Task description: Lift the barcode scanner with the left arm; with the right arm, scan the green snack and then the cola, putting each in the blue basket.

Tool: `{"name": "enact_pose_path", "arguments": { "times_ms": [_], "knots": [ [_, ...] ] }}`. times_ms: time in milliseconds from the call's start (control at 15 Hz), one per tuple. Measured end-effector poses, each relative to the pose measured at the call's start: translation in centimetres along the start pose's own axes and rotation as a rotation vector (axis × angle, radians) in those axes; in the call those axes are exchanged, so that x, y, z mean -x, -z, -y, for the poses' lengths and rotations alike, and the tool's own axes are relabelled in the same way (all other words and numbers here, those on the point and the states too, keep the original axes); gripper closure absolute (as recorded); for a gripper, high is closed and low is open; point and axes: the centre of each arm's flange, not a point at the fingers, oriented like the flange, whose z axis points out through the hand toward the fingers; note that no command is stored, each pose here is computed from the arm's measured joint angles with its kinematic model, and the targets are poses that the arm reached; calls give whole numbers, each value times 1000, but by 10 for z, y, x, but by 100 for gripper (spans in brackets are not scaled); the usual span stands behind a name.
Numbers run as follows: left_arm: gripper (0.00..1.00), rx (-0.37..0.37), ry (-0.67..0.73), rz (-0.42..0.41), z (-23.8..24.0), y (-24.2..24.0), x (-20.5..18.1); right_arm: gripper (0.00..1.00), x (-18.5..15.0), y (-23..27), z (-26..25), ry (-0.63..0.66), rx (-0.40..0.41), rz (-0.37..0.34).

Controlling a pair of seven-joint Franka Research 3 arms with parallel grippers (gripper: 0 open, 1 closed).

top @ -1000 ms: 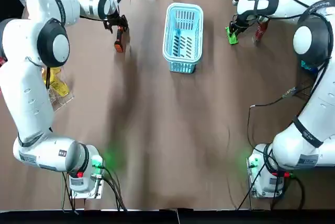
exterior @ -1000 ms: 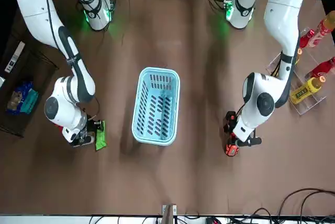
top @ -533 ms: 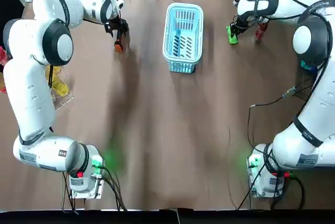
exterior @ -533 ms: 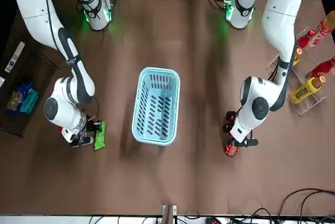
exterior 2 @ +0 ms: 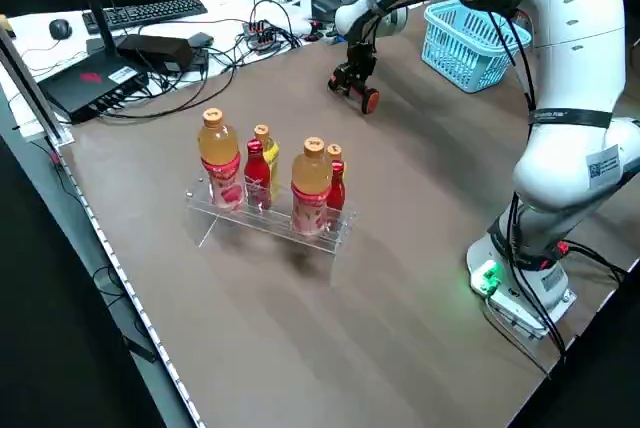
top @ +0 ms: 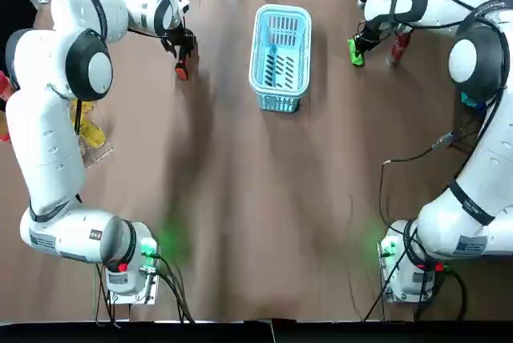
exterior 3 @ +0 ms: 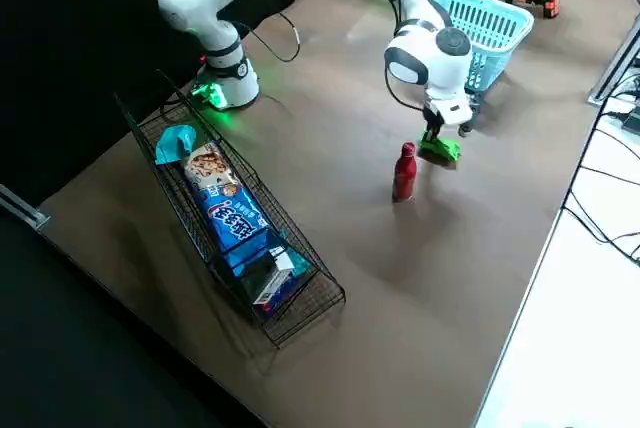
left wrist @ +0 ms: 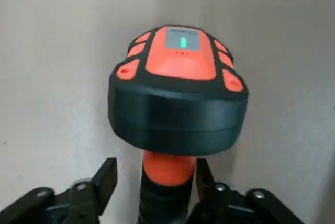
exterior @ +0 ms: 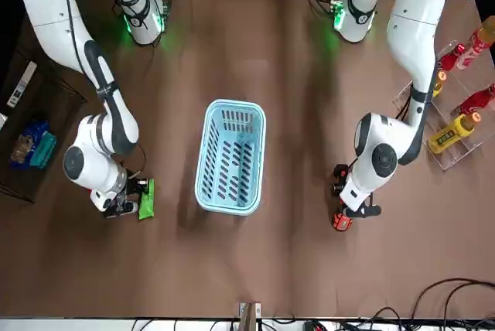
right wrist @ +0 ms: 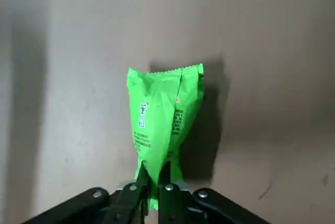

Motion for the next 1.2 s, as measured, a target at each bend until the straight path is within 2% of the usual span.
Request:
{"name": "enact_pose_path", "arguments": {
  "times_ms": [267, 400, 533, 867, 1200],
  "knots": [
    [67, 1, 9, -3, 0, 1, -1, 91, -6, 45, 22, -86, -183, 91],
    [72, 0, 13, -2, 2, 0, -2, 91, -6, 87, 39, -107, -288, 104],
    [86, 0, 12, -2, 1, 0, -2, 91, -5, 125, 57, -156, -393, 91],
    [93, 6, 5, -31, -4, 17, -7, 93, -4, 172, 100, -330, -525, 85],
    [94, 6, -1, -55, -8, 112, -4, 93, -2, 182, 157, -528, -587, 170]
  ]
}}
